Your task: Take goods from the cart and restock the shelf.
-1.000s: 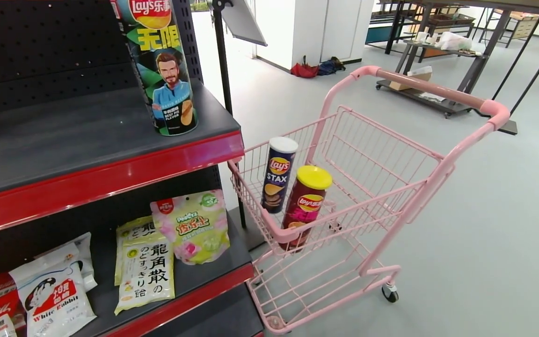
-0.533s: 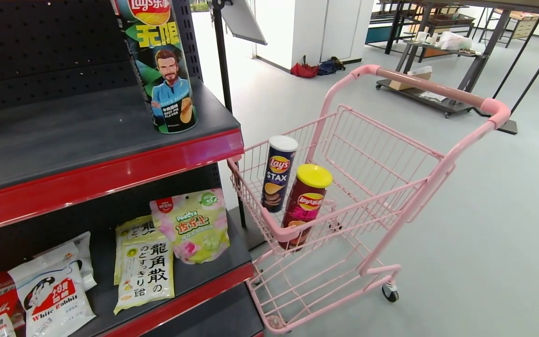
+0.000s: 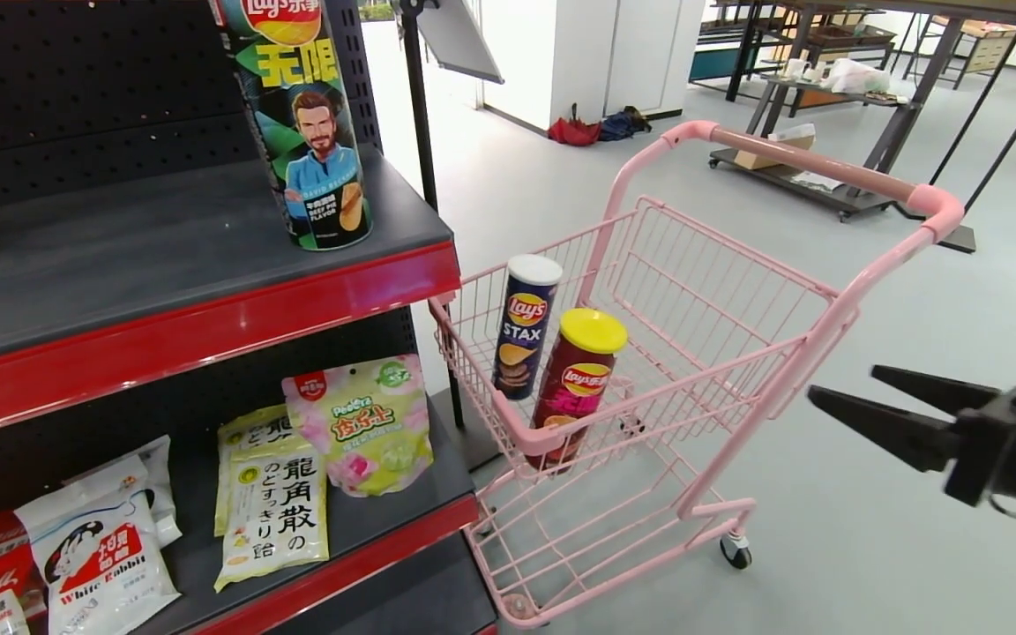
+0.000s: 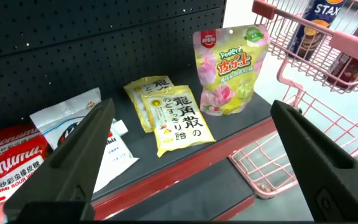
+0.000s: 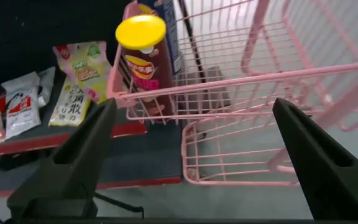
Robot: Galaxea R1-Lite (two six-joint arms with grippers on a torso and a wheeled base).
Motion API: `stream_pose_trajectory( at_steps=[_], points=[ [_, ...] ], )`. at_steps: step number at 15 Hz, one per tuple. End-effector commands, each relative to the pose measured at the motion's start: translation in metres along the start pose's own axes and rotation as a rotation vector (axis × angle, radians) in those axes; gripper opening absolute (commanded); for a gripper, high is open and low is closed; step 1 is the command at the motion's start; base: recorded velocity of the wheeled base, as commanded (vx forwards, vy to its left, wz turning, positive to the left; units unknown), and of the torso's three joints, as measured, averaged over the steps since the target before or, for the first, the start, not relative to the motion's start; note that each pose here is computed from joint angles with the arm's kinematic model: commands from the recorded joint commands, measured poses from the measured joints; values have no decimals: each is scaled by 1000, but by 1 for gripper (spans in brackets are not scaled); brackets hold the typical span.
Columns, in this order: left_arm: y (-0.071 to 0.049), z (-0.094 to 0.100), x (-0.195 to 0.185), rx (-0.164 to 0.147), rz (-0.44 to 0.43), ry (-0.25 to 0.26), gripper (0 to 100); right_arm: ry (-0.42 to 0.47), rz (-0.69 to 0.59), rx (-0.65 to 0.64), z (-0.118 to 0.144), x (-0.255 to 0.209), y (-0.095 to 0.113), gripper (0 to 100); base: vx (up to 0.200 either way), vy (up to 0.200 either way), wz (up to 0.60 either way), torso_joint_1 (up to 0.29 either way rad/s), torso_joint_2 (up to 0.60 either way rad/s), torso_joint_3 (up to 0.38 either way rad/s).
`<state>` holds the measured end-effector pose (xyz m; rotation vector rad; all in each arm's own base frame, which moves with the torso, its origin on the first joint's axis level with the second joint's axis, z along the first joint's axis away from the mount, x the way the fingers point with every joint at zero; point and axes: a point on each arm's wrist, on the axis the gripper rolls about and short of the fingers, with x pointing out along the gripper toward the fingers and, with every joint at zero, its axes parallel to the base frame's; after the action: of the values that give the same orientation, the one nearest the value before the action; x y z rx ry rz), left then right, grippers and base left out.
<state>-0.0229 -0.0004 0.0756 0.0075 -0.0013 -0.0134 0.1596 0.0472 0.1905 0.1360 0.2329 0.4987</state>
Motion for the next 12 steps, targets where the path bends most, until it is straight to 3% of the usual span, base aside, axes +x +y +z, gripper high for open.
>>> stream_pose_trajectory(
  at_steps=[1,6,12],
  points=[
    [0,0,0,0,1,1,100,188,96,31,-25,73,-1,100,0,0,0,0,0,0],
    [0,0,0,0,0,1,100,180,173,1,-37,133,12,100,0,0,0,0,0,0],
    [0,0,0,0,1,1,100,180,218,-13,-39,160,24,100,0,0,0,0,0,0]
  ],
)
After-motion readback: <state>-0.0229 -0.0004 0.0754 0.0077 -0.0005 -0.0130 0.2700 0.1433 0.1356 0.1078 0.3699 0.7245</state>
